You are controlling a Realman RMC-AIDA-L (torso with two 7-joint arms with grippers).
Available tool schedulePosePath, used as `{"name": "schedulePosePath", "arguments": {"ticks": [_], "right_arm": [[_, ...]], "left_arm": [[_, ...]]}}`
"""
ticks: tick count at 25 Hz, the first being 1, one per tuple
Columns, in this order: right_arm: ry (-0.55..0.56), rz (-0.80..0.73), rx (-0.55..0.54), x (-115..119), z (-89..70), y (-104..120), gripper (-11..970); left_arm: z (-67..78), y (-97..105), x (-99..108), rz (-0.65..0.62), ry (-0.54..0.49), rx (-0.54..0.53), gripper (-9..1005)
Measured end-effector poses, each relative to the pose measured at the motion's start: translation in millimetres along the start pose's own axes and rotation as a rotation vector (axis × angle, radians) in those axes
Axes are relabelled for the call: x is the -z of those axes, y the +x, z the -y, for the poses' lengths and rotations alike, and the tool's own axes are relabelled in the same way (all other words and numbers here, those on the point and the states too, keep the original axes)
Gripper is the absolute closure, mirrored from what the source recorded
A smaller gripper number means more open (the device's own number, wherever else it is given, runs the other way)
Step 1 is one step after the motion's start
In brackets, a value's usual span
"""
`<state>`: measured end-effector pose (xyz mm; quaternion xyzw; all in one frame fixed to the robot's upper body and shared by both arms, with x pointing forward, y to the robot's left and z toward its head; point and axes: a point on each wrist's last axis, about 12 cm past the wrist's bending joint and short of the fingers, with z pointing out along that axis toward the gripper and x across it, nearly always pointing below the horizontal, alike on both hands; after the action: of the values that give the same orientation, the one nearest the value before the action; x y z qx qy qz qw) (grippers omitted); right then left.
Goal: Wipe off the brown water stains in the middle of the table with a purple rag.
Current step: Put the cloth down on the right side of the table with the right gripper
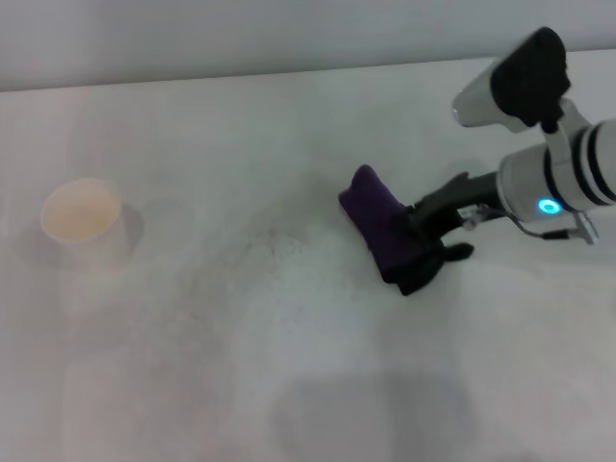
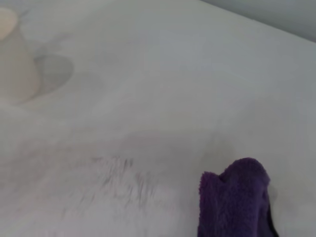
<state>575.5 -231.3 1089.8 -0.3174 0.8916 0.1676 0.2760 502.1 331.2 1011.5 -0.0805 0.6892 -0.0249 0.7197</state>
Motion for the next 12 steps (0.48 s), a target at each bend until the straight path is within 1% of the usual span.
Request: {"name": "schedulePosePath", "arguments": {"ticks": [2, 6, 10, 12], "right_arm": [[-0.008, -0.014, -0.019, 3, -0.8, 11, 838], [-0.019, -0.03, -0.02, 5, -1.6, 18, 831], [-0.02, -0.03, -0.012, 7, -0.5, 21, 824], [-0.011, -0.008, -0.016, 11, 2.8, 20, 780]], "left_arm": [[-0.2, 0, 0, 0.001, 0.0, 0.0, 105], [0.3, -1, -1, 0.003, 0.002, 0.002, 105], [0.5, -1, -1, 0.004, 0.002, 0.003, 105], [0.7, -1, -1, 0.005, 0.003, 0.004, 105]]}}
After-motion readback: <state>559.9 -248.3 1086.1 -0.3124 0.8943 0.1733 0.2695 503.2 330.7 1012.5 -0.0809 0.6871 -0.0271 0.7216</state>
